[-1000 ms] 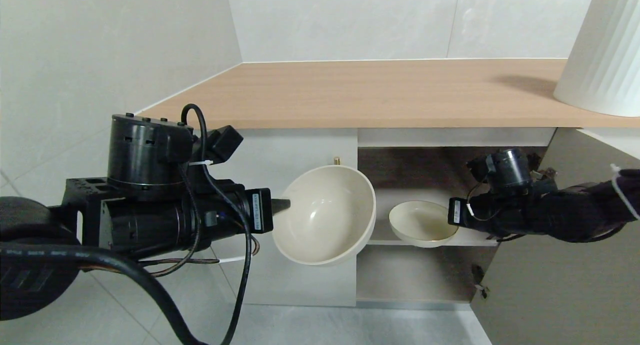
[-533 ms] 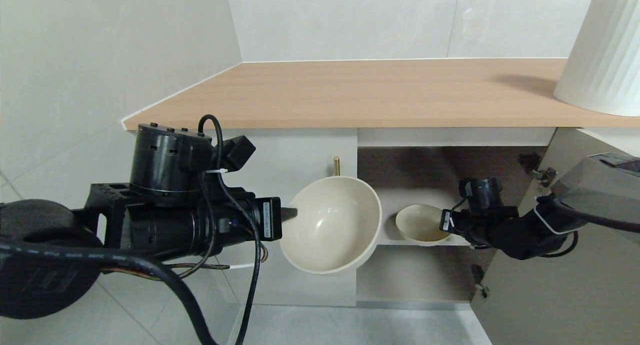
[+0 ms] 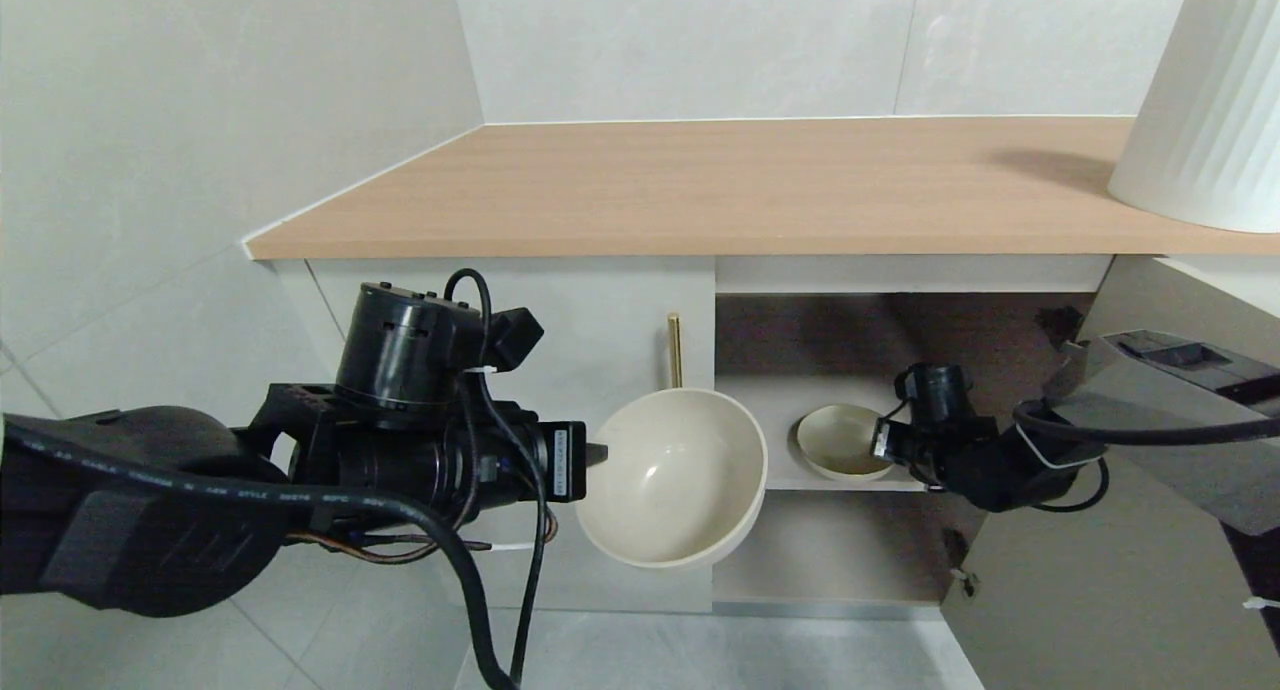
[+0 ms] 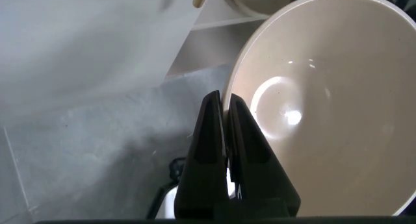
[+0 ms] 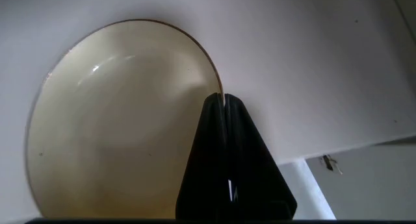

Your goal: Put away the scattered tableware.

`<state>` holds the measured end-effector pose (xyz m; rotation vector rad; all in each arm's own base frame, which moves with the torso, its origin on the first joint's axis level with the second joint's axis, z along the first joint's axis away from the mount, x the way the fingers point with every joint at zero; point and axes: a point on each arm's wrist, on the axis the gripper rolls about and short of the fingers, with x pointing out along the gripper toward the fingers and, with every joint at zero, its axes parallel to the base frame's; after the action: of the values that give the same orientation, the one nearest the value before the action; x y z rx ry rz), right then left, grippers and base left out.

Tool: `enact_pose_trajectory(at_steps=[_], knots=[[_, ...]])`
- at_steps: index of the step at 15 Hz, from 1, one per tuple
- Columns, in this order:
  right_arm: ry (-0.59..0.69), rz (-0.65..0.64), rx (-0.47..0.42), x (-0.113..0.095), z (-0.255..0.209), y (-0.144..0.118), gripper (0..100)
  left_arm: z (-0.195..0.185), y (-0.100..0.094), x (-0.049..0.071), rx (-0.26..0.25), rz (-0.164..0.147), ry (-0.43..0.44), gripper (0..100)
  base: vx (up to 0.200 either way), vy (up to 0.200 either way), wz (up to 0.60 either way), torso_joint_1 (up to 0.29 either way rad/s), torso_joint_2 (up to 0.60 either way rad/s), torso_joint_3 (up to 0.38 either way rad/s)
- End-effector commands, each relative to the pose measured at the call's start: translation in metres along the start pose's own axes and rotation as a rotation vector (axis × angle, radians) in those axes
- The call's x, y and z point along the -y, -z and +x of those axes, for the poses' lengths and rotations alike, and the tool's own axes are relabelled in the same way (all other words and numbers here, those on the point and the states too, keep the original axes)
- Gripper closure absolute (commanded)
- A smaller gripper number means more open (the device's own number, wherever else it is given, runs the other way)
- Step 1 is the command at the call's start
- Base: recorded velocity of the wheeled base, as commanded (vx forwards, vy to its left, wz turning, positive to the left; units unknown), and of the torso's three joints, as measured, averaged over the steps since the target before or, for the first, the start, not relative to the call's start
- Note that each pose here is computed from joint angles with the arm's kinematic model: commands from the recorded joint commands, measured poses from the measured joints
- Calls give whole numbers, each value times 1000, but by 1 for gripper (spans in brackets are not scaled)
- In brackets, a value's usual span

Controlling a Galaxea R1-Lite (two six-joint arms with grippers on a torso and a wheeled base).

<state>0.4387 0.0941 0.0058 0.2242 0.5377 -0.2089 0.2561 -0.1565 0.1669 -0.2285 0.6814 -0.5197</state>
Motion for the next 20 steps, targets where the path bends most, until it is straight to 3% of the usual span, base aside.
enact_pose_trajectory(at_steps=[1,15,16,20], knots=[[8,2,-3,1,12,5,100,3,1,-1,-9,-2,-3,100,0,0,0,0,0,0],[8,28,31,-6,25,2,100,2,2,1,-10,2,2,100,0,0,0,0,0,0],[7,28,32,-6,25,2,0,2,1,1,-8,1,1,100,0,0,0,0,0,0],[-1,52,39,-7,15,-5,0,6,4,0,-21,3,-3,100,0,0,0,0,0,0]])
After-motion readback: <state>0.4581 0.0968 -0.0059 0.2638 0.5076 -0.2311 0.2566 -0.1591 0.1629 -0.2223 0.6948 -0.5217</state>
